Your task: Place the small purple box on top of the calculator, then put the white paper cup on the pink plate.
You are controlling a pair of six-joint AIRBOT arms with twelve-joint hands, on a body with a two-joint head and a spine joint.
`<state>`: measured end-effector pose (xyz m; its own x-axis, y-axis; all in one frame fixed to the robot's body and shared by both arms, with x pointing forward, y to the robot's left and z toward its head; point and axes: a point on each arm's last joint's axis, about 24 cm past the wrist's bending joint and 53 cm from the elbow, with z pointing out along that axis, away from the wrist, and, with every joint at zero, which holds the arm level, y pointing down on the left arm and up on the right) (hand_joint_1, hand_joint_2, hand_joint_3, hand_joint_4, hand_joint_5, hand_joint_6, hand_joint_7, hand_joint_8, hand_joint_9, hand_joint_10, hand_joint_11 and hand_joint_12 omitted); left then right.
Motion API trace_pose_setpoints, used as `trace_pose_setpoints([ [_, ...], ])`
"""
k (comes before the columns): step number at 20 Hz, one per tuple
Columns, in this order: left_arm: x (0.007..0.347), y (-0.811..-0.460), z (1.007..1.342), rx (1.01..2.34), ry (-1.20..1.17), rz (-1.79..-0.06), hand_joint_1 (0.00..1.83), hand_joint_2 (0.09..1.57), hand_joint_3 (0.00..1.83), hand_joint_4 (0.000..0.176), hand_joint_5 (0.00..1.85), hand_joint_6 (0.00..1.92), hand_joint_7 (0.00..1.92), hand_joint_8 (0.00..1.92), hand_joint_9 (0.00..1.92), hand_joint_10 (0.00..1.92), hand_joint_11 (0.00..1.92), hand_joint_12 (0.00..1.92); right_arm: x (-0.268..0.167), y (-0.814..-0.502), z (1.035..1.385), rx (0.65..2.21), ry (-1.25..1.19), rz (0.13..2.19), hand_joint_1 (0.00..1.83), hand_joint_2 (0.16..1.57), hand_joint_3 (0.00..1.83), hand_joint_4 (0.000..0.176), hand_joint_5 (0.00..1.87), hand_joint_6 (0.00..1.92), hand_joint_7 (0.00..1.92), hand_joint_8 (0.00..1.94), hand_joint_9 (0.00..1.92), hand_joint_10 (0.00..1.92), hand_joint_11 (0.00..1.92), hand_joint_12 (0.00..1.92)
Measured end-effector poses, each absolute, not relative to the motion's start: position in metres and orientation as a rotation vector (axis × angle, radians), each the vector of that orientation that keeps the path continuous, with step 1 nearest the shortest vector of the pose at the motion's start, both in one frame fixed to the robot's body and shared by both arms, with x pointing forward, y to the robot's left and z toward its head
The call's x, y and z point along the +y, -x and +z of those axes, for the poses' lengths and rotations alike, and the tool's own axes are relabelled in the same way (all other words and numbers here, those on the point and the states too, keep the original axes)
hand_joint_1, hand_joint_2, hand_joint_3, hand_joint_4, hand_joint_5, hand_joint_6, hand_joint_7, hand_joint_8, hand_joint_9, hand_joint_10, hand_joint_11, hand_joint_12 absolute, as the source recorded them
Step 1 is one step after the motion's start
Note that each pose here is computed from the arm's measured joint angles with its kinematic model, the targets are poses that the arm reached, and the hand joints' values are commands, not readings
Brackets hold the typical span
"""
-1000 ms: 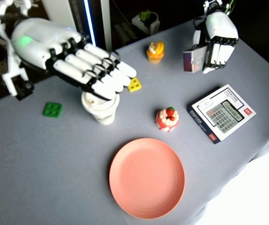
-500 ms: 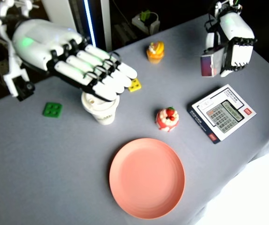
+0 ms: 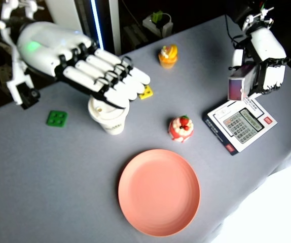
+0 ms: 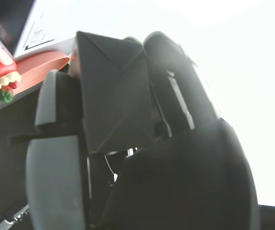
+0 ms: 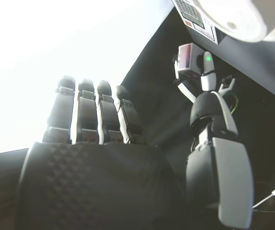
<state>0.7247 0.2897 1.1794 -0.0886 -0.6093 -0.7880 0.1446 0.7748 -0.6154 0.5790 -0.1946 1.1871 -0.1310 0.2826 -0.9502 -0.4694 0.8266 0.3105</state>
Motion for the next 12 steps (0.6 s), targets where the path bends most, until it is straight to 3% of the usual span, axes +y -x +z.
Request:
trace_pose_setpoints([
  [7, 0.293, -0.731, 1.176, 1.548, 0.415, -0.653, 1.20, 1.20, 0.00, 0.000, 0.80, 1.13, 0.87, 1.33, 0.79, 1.16, 0.62, 1.60, -0.193, -0.579, 1.187, 1.576, 0.155, 0.653, 0.27, 1.18, 0.00, 0.000, 0.00, 0.00, 0.00, 0.00, 0.00, 0.00, 0.00, 0.00],
  [8, 0.294, -0.733, 1.176, 1.549, 0.423, -0.652, 1.22, 1.20, 0.00, 0.000, 0.79, 1.07, 0.86, 1.42, 0.78, 1.33, 0.66, 1.72, -0.194, -0.579, 1.187, 1.576, 0.155, 0.652, 0.30, 1.18, 0.00, 0.000, 0.00, 0.00, 0.00, 0.00, 0.00, 0.00, 0.00, 0.00],
  [9, 0.294, -0.735, 1.176, 1.549, 0.429, -0.654, 1.20, 1.21, 0.00, 0.000, 0.78, 1.12, 0.83, 1.42, 0.71, 1.27, 0.56, 1.69, -0.194, -0.579, 1.187, 1.576, 0.155, 0.651, 0.30, 1.18, 0.00, 0.000, 0.00, 0.00, 0.00, 0.00, 0.00, 0.00, 0.00, 0.00],
  [12, 0.292, -0.739, 1.174, 1.565, 0.431, -0.641, 1.19, 1.22, 0.00, 0.000, 0.75, 1.19, 0.83, 1.39, 0.72, 1.13, 0.53, 1.61, -0.194, -0.580, 1.187, 1.575, 0.156, 0.650, 0.32, 1.19, 0.01, 0.000, 0.00, 0.00, 0.00, 0.00, 0.00, 0.00, 0.00, 0.00],
])
